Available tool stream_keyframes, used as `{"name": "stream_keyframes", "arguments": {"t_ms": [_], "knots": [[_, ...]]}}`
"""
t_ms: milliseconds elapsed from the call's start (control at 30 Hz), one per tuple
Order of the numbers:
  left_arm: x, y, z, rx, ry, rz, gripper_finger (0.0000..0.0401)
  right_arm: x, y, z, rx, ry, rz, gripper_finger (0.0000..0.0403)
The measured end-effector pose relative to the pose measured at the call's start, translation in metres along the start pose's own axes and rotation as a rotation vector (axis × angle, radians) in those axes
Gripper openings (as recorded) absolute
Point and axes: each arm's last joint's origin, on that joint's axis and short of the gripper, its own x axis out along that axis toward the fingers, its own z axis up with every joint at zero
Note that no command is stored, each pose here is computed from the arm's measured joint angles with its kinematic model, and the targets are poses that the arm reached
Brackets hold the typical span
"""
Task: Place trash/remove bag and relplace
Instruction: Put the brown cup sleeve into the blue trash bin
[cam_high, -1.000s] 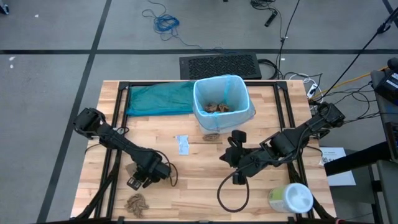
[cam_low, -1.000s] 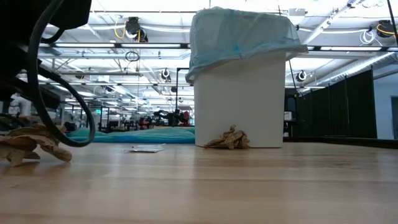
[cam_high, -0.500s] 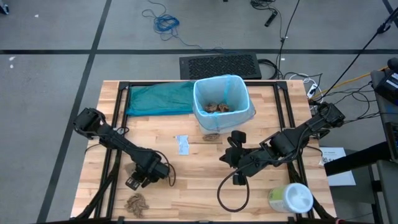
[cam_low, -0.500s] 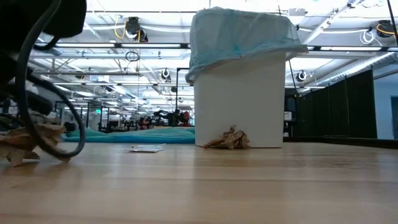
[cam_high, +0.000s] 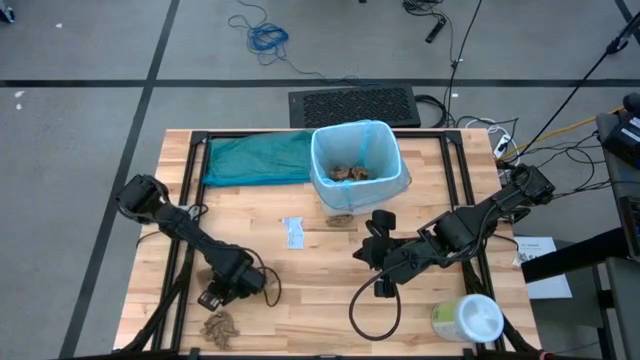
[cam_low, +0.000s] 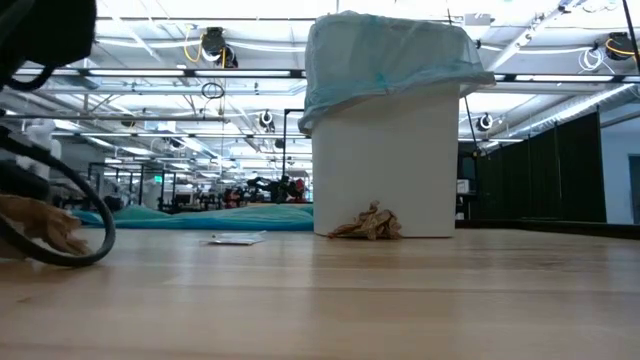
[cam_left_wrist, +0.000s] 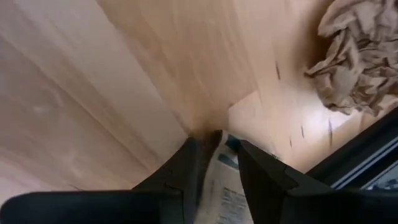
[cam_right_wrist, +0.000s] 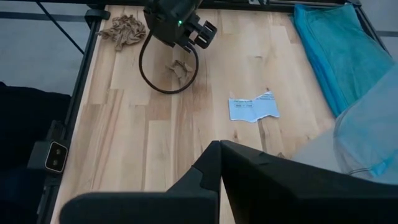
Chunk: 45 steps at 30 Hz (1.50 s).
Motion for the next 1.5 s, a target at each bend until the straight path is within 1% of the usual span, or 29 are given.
{"name": "stream_keyframes", "arguments": {"t_ms": [133,200,267,367,400,600,767,900,1033,1133,1400,1500], "knots": [[0.008,-0.002,-0.007,-0.049,0.03,0.009,0.0107,0.0,0.0,0.0,0.0,0.0,0.0,0.0],[0.01,-0.004,-0.008,-0.053,0.045,0.024,0.0095,0.0,0.0,0.0,0.0,0.0,-0.001,0.0],[0.011,-0.005,-0.009,-0.067,0.053,0.043,0.0072,0.0,0.0,0.0,0.0,-0.001,-0.002,0.0],[0.012,-0.006,-0.011,-0.071,0.066,0.051,0.0019,0.0,0.0,0.0,-0.001,-0.001,-0.002,0.0],[0.013,-0.006,-0.011,-0.086,0.072,0.052,0.001,0.0,0.0,0.0,-0.001,-0.001,-0.002,0.0],[0.005,-0.009,-0.014,-0.112,0.139,0.083,0.0001,0.0,0.0,0.0,-0.003,-0.001,-0.002,0.0],[-0.011,-0.016,-0.012,-0.082,0.195,0.128,0.0001,0.0,0.0,0.0,-0.003,-0.001,-0.002,0.0],[-0.028,-0.024,-0.007,-0.045,0.202,0.18,0.0001,0.0,0.0,0.0,-0.005,-0.001,-0.002,0.0],[-0.048,-0.03,0.002,-0.021,0.163,0.242,0.0,0.0,0.0,0.0,-0.008,-0.001,-0.002,0.0],[-0.066,-0.032,0.012,-0.011,0.09,0.318,0.0,0.0,0.0,0.0,-0.011,-0.001,-0.002,0.0],[-0.116,-0.029,0.036,-0.011,-0.164,0.597,0.0,0.0,0.0,0.0,-0.011,-0.001,-0.003,0.0],[-0.133,-0.026,0.041,-0.022,-0.269,0.69,0.0,0.0,0.0,0.0,-0.013,-0.003,-0.009,0.0]]}}
